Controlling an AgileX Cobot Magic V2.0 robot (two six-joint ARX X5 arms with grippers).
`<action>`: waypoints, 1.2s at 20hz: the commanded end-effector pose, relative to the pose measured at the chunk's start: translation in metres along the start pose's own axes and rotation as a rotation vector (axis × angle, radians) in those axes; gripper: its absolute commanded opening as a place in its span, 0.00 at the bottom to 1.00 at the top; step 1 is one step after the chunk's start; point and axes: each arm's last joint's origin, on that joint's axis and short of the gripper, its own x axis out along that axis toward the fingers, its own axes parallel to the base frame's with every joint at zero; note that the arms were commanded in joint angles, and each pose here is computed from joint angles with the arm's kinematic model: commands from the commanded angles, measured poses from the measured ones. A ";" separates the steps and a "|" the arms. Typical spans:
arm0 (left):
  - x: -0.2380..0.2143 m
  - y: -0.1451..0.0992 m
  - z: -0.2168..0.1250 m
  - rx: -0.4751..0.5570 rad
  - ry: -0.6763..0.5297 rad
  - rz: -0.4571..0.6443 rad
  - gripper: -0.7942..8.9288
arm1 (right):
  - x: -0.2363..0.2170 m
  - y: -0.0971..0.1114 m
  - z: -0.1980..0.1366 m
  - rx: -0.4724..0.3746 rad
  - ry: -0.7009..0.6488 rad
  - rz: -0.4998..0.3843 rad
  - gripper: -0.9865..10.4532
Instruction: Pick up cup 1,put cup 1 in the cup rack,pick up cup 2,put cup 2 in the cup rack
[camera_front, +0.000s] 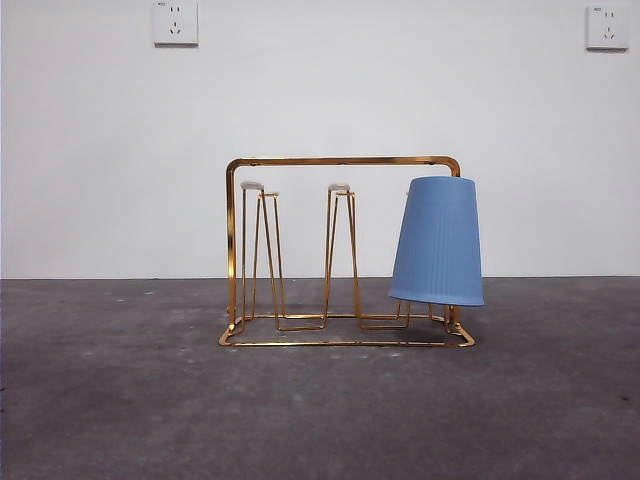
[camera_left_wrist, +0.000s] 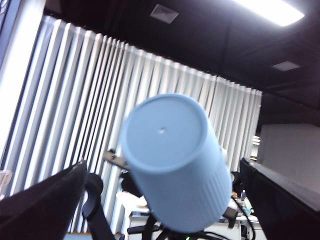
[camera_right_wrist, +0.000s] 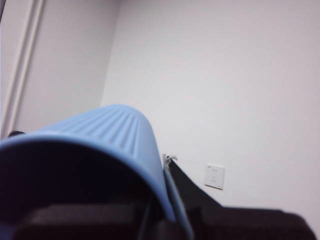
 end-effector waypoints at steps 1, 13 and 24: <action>0.001 0.000 -0.001 -0.004 -0.011 -0.010 0.66 | 0.013 0.000 -0.008 0.002 0.018 0.006 0.08; 0.001 -0.002 0.000 -0.019 -0.011 -0.026 0.44 | 0.033 0.002 -0.022 0.005 0.062 0.048 0.08; 0.001 -0.002 0.000 -0.021 -0.012 -0.027 0.07 | 0.031 0.002 -0.021 0.005 0.059 0.047 0.08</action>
